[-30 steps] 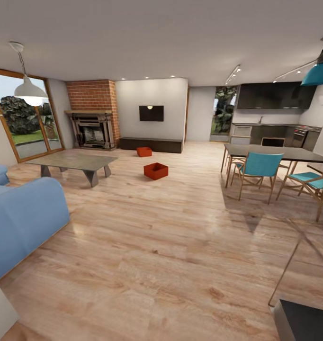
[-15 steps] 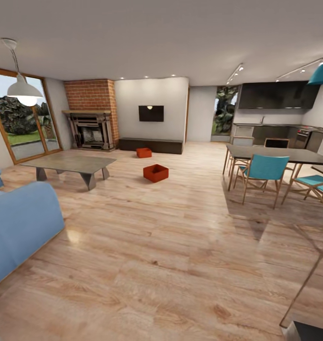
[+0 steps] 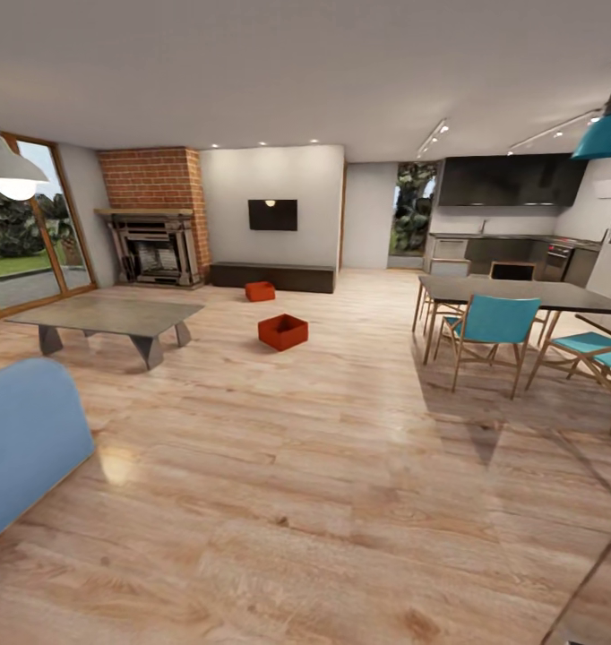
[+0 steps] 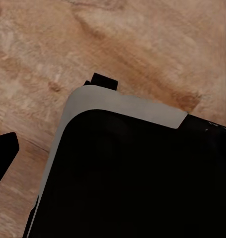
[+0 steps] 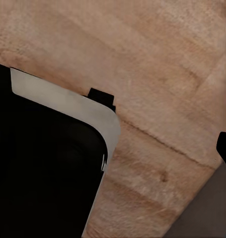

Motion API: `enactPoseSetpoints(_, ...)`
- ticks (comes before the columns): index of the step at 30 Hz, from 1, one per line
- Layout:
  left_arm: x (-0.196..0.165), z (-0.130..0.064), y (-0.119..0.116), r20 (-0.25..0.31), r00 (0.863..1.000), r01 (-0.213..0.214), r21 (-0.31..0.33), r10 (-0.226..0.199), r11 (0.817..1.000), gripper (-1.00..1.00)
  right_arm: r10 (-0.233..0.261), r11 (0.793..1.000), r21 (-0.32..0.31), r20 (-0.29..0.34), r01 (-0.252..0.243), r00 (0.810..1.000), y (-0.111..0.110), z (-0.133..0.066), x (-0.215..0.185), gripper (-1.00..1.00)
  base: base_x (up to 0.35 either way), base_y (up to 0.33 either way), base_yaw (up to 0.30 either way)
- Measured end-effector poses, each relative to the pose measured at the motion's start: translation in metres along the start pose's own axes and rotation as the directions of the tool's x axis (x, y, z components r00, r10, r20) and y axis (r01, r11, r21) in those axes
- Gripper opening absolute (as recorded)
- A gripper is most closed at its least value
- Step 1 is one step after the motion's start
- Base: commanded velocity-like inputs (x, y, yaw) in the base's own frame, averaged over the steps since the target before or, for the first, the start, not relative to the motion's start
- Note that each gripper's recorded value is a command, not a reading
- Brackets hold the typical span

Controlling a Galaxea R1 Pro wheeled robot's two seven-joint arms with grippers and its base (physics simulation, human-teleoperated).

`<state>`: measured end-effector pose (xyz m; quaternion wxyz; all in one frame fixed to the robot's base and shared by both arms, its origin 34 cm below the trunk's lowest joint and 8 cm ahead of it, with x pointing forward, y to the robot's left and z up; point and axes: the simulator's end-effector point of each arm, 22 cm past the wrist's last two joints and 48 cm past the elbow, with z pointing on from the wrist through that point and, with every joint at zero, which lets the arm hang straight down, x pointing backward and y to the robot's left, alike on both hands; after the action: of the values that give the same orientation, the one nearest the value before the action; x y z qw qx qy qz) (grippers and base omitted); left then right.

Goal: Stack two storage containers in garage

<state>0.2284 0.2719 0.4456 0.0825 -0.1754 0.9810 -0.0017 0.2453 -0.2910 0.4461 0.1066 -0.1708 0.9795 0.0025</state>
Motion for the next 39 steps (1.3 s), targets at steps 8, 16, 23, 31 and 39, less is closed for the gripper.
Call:
enactPoseSetpoints(8,0.0003,0.0000,0.0001,-0.001,1.000,0.001,0.000,-0.001,1.000,1.00,-0.001,1.000,0.000,0.000,0.001,1.000,0.0000,0.0000,0.0000,1.00,0.323,0.000,-0.014)
enactPoseSetpoints(16,0.0005,0.0000,0.0002,-0.002,1.000,0.000,-0.001,0.000,1.000,1.00,-0.002,1.000,-0.001,-0.001,0.002,1.000,0.0002,0.0000,0.0002,1.00,0.323,0.000,-0.001)
enactPoseSetpoints(23,0.0005,0.0000,0.0003,-0.002,1.000,0.001,-0.001,-0.001,1.000,1.00,-0.002,1.000,-0.002,-0.002,0.002,1.000,0.0002,0.0000,0.0004,1.00,0.323,0.000,0.000)
enactPoseSetpoints(31,0.0005,0.0000,0.0005,-0.002,1.000,0.001,-0.002,-0.001,1.000,1.00,-0.002,1.000,-0.001,-0.001,0.002,1.000,0.0002,0.0000,0.0002,1.00,0.323,0.000,0.000)
enactPoseSetpoints(39,0.0005,0.0000,0.0004,-0.002,1.000,0.002,-0.002,-0.002,1.000,1.00,-0.002,1.000,0.000,0.001,0.002,1.000,0.0000,0.0000,-0.0002,1.00,0.323,0.000,-0.003)
